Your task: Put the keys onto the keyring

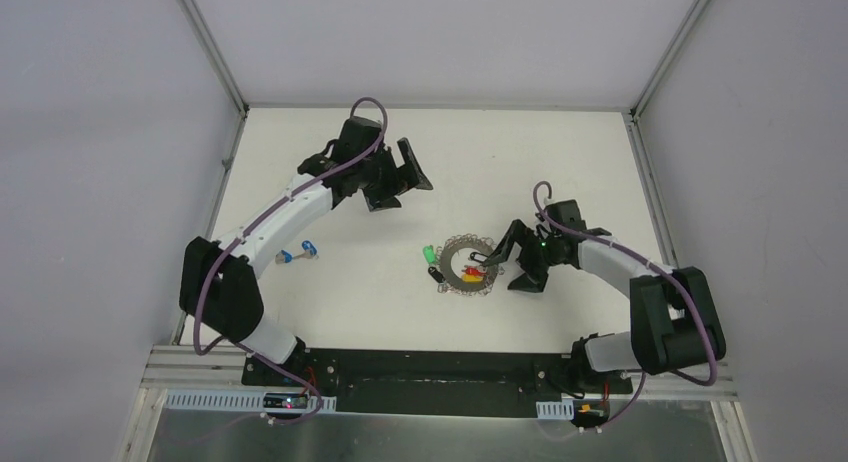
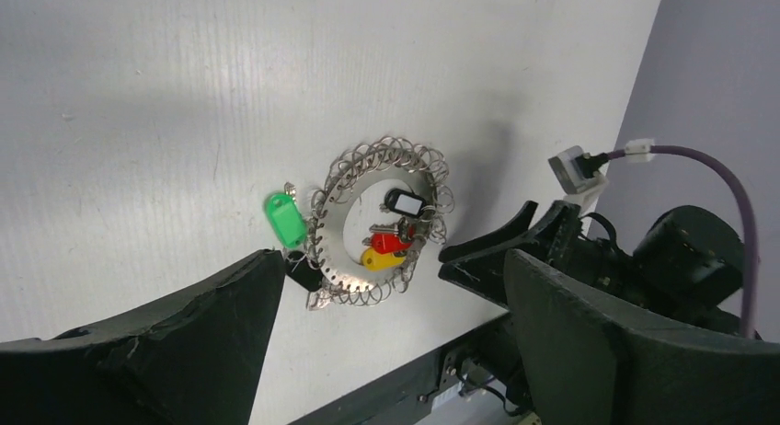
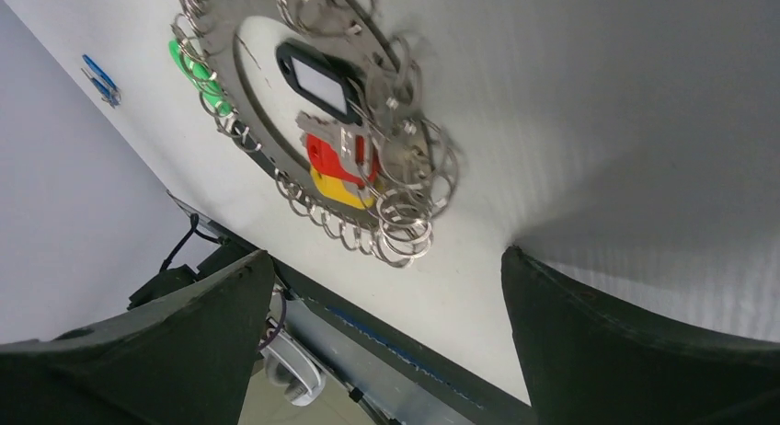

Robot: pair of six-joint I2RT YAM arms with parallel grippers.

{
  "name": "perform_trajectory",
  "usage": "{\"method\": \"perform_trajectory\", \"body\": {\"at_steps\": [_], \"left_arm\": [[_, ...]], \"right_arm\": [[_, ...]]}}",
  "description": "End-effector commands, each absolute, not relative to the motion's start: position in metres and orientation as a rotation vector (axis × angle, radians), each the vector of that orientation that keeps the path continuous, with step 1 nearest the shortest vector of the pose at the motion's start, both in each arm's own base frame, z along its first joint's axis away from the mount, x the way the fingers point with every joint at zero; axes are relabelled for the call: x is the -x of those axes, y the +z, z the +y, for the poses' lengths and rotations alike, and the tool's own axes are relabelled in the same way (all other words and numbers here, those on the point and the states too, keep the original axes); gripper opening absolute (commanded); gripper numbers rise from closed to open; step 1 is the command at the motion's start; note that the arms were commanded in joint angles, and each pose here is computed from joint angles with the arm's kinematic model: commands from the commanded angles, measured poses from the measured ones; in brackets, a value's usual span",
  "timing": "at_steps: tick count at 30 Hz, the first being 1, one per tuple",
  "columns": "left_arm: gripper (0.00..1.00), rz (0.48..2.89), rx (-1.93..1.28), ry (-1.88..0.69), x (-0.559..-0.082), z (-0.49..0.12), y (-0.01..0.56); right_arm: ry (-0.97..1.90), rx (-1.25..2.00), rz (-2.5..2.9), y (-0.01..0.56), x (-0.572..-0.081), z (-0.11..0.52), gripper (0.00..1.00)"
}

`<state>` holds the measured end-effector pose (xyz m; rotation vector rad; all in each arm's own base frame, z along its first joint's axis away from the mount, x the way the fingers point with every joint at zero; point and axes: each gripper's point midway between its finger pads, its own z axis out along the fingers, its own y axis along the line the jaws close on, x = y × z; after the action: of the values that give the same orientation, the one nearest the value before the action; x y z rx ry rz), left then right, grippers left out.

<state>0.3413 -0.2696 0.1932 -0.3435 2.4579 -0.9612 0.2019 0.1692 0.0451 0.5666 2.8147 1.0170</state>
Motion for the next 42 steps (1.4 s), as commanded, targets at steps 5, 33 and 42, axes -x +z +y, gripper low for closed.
{"method": "perform_trajectory", "body": {"at_steps": [5, 33, 42], "left_arm": [[0.94, 2.122, 0.283, -0.958, -0.343, -0.247, 0.28], [0.91, 2.172, 0.305, -0.981, -0.34, -0.232, 0.251], [0.88, 2.246, 0.36, -1.038, -0.346, -0.238, 0.224]], "right_arm": [[1.066, -0.336, 2.813, 0.055, -0.253, 0.216, 0.96], [0.801, -0.465, 2.84, 0.055, -0.24, 0.15, 0.99], [0.796, -0.311, 2.872, 0.052, -0.225, 0.174, 0.89]]}}
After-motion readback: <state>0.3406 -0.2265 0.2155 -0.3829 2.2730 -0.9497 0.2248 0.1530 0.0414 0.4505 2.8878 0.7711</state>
